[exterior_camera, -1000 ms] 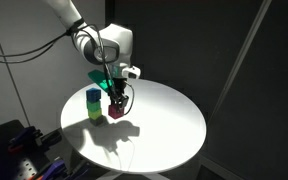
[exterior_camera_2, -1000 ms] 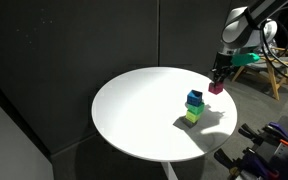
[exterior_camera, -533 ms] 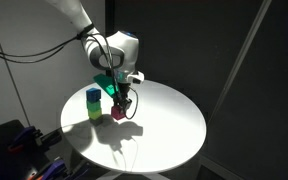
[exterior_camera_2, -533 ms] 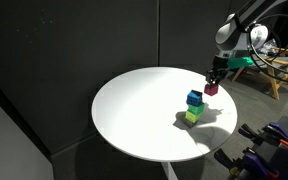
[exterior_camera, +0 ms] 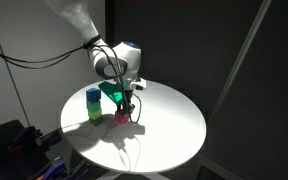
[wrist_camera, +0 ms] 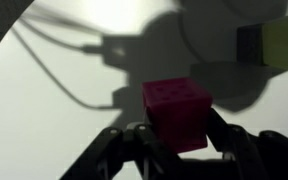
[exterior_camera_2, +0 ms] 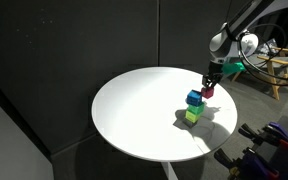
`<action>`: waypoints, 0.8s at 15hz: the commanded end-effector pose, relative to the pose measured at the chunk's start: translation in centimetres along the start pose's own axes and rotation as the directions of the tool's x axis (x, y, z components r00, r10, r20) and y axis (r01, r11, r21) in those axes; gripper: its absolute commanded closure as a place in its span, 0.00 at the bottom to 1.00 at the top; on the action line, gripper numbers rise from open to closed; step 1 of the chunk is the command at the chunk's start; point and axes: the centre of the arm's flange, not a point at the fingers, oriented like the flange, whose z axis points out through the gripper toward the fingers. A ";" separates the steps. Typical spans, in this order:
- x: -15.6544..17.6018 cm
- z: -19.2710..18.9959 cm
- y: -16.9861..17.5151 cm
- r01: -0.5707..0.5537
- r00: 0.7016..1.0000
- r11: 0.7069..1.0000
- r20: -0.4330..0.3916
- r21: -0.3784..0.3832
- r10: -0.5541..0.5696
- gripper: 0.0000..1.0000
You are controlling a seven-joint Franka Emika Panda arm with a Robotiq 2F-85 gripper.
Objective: Put the pink block on the table
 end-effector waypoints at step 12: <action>2.1 5.2 2.2 -0.009 1.000 1.000 -0.003 -0.011 0.009 0.72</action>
